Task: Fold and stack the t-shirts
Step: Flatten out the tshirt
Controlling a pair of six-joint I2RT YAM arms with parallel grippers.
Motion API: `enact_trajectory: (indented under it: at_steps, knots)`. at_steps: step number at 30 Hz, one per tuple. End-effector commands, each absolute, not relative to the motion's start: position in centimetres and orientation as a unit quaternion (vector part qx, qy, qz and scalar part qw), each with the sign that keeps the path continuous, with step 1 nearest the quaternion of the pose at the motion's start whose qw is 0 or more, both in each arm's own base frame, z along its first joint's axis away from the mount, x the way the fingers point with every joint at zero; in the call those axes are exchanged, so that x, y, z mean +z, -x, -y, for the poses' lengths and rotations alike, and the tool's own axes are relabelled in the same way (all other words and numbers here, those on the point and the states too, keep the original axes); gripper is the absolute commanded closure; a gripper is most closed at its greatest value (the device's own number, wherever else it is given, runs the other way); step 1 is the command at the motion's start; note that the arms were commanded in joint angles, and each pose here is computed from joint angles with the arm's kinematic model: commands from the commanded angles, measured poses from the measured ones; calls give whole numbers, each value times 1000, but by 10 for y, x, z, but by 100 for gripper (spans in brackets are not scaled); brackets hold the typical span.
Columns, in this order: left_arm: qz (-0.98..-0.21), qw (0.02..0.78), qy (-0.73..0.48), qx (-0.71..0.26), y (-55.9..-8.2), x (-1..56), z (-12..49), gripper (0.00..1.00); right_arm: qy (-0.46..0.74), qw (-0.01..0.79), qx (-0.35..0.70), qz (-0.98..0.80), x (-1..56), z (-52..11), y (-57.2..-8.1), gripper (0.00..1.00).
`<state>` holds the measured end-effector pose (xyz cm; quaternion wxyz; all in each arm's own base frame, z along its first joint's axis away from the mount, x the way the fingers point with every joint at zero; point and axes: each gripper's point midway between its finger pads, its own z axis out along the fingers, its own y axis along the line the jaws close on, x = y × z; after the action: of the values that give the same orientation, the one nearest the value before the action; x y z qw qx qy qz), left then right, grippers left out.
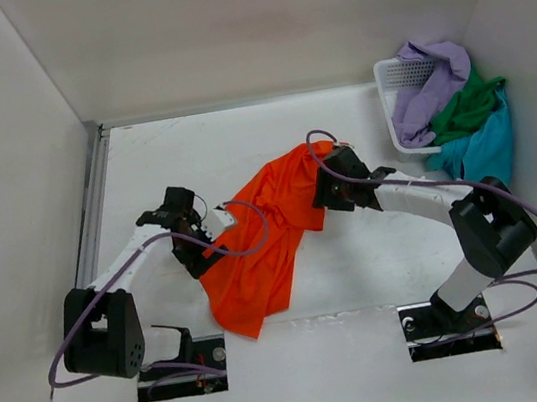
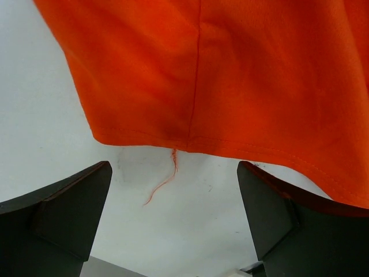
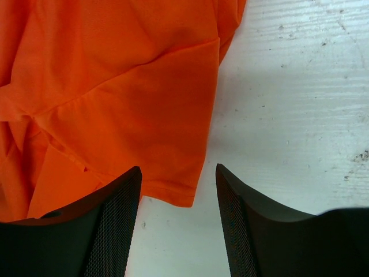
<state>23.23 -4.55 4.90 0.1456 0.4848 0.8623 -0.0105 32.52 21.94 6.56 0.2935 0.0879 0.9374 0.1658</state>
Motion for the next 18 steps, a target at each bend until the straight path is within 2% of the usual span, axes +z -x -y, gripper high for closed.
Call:
enact_trajectory:
  at_steps: [1, 6, 11, 18]
  knots:
    - [-840, 158, -519, 21, -245, 42, 46, 9, -109, 305, 199, -925, 68, -234, -332, 41]
    - [-840, 147, -519, 57, -256, 26, 39, 18, -116, 298, 208, -924, 58, -239, -335, 41]
    - [-847, 117, -516, 53, -251, 11, 37, 43, -125, 278, 208, -930, 48, -242, -331, 42]
    - [-855, 134, -500, 34, -247, 14, 50, 79, -124, 220, 201, -946, 20, -241, -305, 43]
